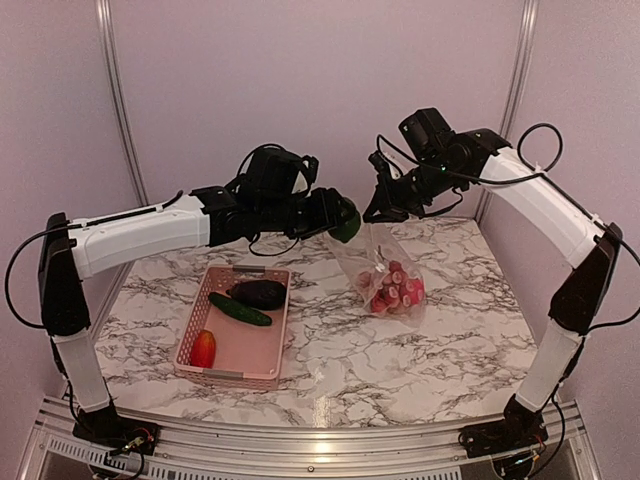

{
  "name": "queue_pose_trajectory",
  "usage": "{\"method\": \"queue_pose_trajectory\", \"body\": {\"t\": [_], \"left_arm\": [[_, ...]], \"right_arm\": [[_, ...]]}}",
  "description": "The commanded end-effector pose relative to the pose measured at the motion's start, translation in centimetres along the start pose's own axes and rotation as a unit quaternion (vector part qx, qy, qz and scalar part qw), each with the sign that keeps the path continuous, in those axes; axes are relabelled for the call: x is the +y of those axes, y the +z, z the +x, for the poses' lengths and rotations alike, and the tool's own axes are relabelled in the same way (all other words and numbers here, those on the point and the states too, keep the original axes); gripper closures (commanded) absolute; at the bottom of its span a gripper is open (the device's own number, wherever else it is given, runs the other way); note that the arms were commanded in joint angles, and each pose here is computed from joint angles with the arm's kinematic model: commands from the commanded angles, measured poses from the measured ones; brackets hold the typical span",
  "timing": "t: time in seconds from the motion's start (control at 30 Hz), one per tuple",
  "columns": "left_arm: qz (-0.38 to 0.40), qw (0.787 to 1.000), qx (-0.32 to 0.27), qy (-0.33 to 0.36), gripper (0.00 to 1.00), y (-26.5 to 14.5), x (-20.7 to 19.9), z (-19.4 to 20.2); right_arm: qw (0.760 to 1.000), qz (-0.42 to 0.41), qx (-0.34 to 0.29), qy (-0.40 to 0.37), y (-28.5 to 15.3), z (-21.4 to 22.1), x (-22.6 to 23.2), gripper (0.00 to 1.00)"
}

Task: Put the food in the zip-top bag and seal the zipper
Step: Place the fake fruit in the zipper food storage bag.

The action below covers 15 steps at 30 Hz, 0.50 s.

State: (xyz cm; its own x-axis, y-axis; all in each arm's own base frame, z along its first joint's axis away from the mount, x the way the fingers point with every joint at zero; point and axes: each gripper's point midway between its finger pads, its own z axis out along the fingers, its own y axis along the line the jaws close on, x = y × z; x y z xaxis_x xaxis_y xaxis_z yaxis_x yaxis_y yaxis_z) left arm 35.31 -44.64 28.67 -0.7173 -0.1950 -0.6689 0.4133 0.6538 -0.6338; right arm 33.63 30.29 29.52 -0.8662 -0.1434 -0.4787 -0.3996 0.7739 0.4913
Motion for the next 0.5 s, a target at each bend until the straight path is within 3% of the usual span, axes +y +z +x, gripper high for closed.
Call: {"method": "queue_pose_trajectory", "body": {"t": [0.0,0.17,0.23,0.47], "left_arm": [[-0.015,1.0,-0.013,-0.015,0.43,0.2,-0.7,-0.9],[-0.014,0.999,0.0,-0.029,0.33,1.0,-0.6,-0.3],[-0.016,0.999,0.0,-0.03,0.04,1.0,-0.7,-0.5],[-0.002,0.999,-0.042,-0.001,0.01,-1.4,-2.6,-4.1]], "right_arm": [[0.999,-0.024,-0.027,-0.009,-2.0,-0.6,1.9,1.0],[0.999,-0.025,-0.028,-0.007,-2.1,-0.5,1.9,1.0],[0.999,-0.024,-0.029,-0.01,-2.1,-0.5,1.9,1.0],[0.999,-0.024,-0.031,-0.01,-1.8,-0.3,1.7,1.0]]}}
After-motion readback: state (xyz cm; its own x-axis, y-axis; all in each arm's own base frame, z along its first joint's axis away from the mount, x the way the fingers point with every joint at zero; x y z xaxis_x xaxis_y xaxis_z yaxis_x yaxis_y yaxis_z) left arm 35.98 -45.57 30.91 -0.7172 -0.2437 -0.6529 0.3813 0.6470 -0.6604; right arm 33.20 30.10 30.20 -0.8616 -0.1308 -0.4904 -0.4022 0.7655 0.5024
